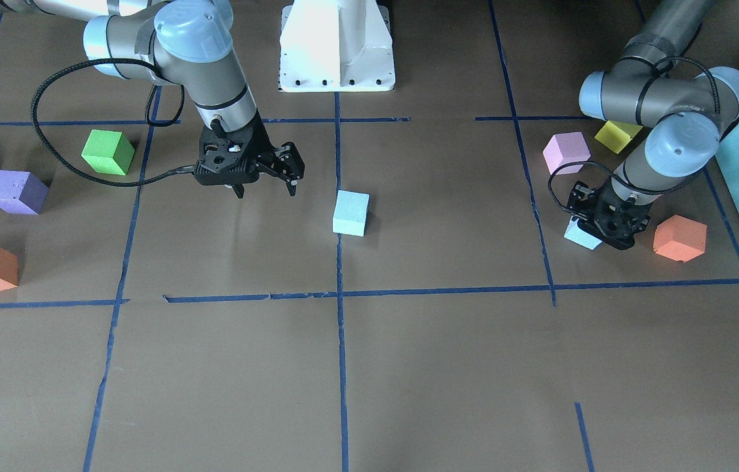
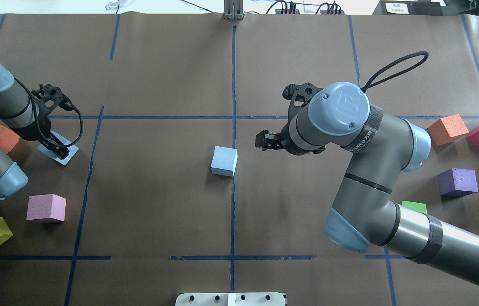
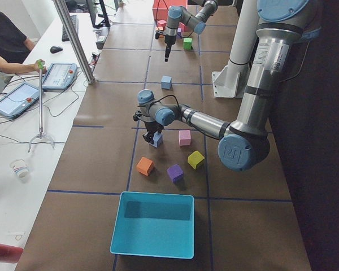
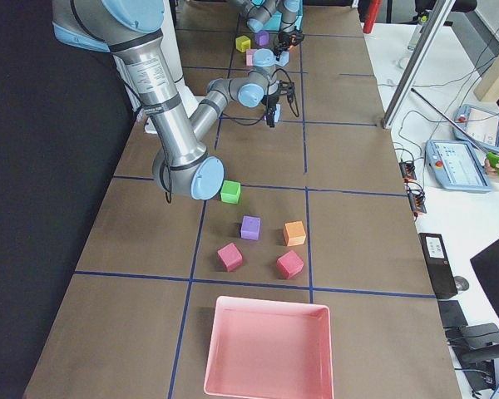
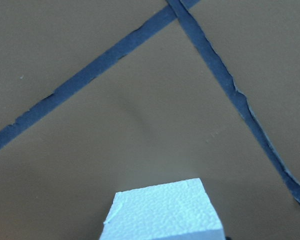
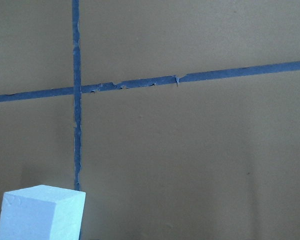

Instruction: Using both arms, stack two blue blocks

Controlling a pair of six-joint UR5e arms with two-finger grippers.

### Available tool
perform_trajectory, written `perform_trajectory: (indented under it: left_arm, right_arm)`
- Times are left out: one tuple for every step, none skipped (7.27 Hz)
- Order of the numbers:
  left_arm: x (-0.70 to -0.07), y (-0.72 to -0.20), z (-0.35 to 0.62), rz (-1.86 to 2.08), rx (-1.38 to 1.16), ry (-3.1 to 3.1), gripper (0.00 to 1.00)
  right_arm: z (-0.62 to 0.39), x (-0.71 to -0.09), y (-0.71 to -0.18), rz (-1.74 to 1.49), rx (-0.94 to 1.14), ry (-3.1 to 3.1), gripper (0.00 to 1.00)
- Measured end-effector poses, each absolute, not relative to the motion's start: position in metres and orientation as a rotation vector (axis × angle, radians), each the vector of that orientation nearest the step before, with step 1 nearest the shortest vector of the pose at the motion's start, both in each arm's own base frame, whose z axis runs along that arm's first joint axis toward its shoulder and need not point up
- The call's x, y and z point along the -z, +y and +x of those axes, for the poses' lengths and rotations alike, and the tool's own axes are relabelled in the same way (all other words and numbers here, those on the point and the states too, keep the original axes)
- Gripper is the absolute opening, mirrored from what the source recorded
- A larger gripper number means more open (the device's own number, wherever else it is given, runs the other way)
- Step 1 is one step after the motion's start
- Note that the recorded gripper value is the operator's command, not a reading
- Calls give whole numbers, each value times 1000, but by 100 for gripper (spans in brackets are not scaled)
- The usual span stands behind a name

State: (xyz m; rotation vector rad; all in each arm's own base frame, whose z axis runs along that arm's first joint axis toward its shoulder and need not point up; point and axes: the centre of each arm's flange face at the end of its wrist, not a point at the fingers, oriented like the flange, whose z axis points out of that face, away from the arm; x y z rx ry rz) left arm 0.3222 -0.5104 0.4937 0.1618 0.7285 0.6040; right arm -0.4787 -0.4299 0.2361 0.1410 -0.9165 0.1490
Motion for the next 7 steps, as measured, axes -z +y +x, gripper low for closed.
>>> perform_trajectory:
  left_arm:
    - [-462,-513,325,177,-535,757,33]
    - [-416,-517,338,182,-436,800,33]
    - [-366,-515,367,157,-358,840,33]
    - [-311,-509,404,120,-319,858,33]
    - [-253,-502,439,114,-308,860,35]
    - [-203,-496,469,131,-304,861,37]
    - [-173,-494,495,132,-303,861,38]
  right_arm:
    - [-474,-238,-431,142,-152,-916,100]
    - [-462,-247,-431,144,-158,-911,100]
    - [-443,-263,-432,154,-156,-896,100]
    - [-428,-281,-434,168,-147,-885,100]
    - [-416,-303,-434,180,-143,-883,100]
    - [-405,-325,-434,189,-142,-883,100]
    - [-398,-337,-434,196,-139,-878,100]
